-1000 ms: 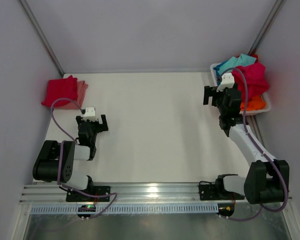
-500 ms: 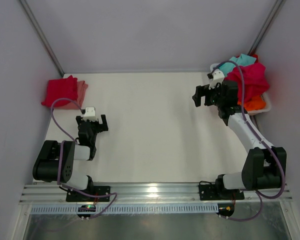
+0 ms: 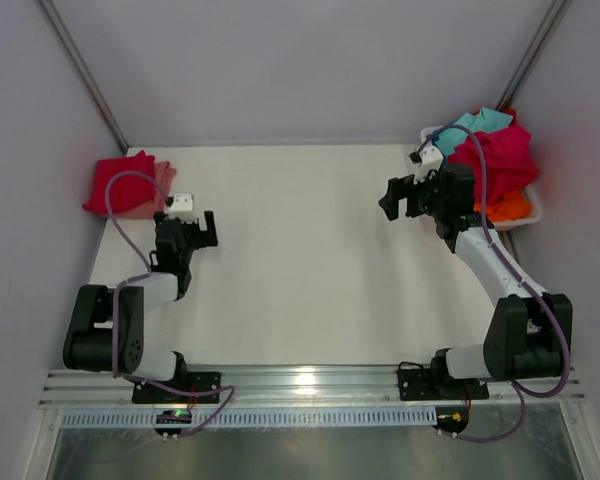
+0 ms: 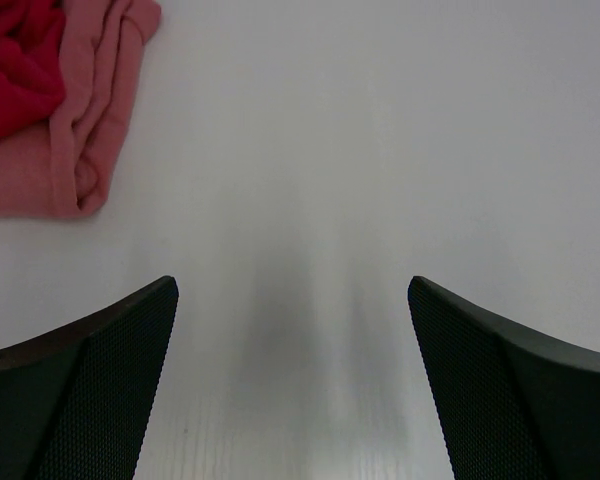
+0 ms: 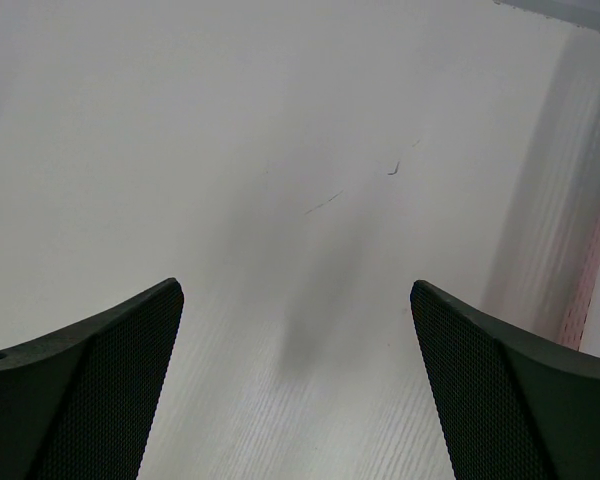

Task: Fold and stack the t-shirts
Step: Grab crumpled tshirt from bin with the right arm

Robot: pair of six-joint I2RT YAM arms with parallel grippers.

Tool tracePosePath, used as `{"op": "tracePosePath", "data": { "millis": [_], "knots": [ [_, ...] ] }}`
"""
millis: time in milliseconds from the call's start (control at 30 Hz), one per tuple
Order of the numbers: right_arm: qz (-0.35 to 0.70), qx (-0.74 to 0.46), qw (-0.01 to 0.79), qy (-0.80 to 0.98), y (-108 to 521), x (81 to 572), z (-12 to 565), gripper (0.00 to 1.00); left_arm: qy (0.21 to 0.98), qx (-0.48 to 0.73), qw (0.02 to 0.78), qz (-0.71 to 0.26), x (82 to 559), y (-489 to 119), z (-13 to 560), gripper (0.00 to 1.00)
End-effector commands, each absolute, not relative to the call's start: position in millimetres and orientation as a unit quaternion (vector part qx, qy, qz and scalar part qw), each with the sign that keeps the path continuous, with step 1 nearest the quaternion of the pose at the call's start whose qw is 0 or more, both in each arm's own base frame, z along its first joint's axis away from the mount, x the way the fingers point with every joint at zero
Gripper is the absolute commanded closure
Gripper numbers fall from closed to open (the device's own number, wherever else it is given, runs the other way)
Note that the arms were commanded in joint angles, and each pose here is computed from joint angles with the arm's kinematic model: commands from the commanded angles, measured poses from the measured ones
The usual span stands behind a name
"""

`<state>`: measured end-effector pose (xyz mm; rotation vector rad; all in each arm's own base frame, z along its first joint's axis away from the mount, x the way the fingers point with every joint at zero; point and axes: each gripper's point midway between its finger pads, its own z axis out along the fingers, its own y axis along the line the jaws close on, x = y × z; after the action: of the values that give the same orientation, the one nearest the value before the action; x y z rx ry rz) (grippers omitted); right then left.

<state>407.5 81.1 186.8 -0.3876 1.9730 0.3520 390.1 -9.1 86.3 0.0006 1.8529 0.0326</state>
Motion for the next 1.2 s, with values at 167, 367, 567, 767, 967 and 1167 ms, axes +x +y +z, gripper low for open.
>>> {"op": "tracePosePath", "data": {
  "millis": [167,367,567,767,967,1167],
  "knots": [
    [0.158,-0.172,0.558,0.796,86,406,231,0.00,0.818,0.067,0.570,0.021,434,-19,161,0.01],
    [0.168,-0.169,0.569,0.787,90,406,265,0.01,0.838,0.124,0.528,-0.064,433,-55,210,0.01],
    [0.231,-0.177,0.577,0.763,110,403,311,0.01,0.808,0.161,0.539,-0.176,421,-95,287,0.01],
    [0.359,-0.210,0.562,0.715,149,382,357,0.01,0.753,0.228,0.495,-0.368,371,-156,332,0.01],
    [0.517,-0.316,0.509,0.611,187,330,396,0.01,0.655,0.312,0.367,-0.582,307,-195,356,0.01],
    [0.619,-0.405,0.423,0.522,215,261,415,0.01,0.642,0.300,0.264,-0.654,302,-214,347,0.01]
  ]
}}
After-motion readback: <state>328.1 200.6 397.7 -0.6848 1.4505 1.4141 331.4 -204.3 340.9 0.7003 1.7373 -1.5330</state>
